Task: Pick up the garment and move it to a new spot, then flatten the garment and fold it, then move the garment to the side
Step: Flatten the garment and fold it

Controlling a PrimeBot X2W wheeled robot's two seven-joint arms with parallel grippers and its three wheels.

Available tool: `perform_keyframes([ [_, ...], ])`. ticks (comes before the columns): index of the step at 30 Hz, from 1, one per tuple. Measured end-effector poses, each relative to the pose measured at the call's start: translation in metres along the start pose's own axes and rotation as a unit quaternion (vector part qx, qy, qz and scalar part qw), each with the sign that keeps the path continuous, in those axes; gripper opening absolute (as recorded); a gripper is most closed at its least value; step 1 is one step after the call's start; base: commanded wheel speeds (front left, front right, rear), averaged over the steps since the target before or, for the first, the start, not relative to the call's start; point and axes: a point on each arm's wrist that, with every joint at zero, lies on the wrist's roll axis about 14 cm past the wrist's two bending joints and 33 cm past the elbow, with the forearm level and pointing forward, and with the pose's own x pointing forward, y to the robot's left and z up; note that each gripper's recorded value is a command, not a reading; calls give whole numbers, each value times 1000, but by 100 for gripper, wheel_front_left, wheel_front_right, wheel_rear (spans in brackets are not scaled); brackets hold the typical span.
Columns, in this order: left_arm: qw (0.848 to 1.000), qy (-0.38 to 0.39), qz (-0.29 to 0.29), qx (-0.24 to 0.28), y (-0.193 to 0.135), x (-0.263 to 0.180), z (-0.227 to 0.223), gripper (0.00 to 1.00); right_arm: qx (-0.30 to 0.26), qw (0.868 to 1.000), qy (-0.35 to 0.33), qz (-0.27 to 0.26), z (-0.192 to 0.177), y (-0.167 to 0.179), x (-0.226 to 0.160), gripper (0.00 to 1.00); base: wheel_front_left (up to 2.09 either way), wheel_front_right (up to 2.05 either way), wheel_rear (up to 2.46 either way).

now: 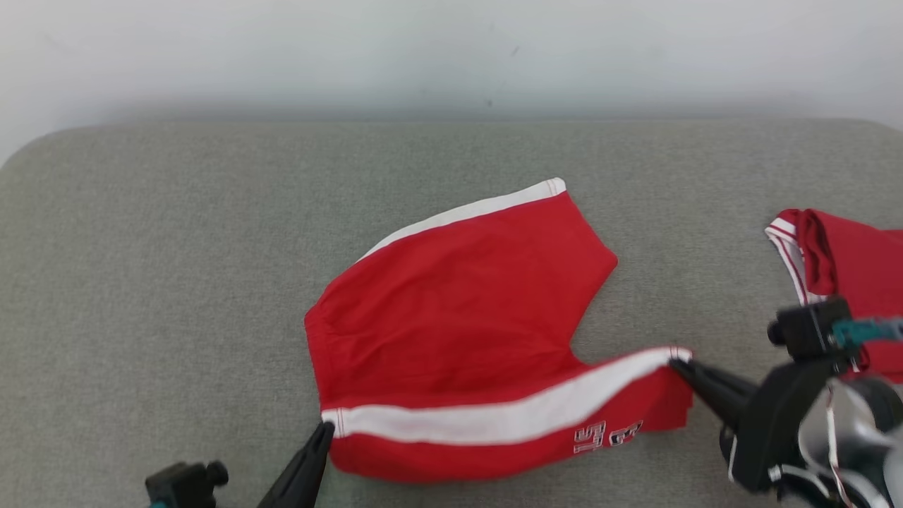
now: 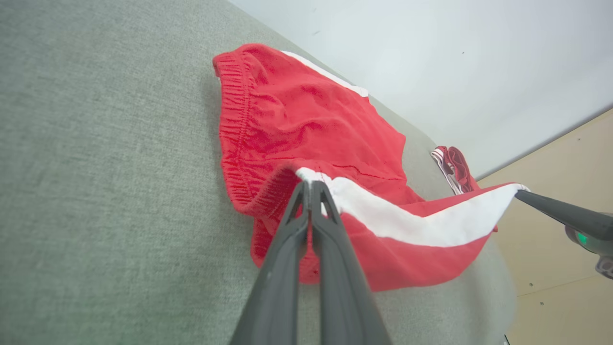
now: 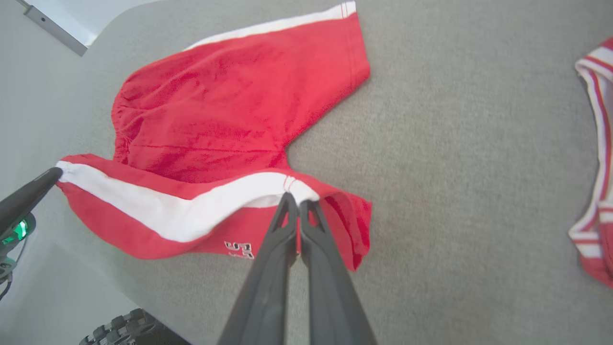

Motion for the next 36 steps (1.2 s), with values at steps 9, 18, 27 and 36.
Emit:
perform_keyframes([
  [9,998,-63,11,18,-4,41,39,0,-107,992,-37,-63,61,-34,52,0,0,0,0],
  [18,993,-107,42,20,4,77,69,0,-135,988,-43,-56,84,-30,117,0,0,0,0],
  [27,993,-98,63,33,20,98,66,0,-166,981,-77,-63,112,-30,165,0,0,0,0],
  [36,988,-105,101,53,40,103,73,0,-154,980,-89,-86,120,-45,192,0,0,0,0],
])
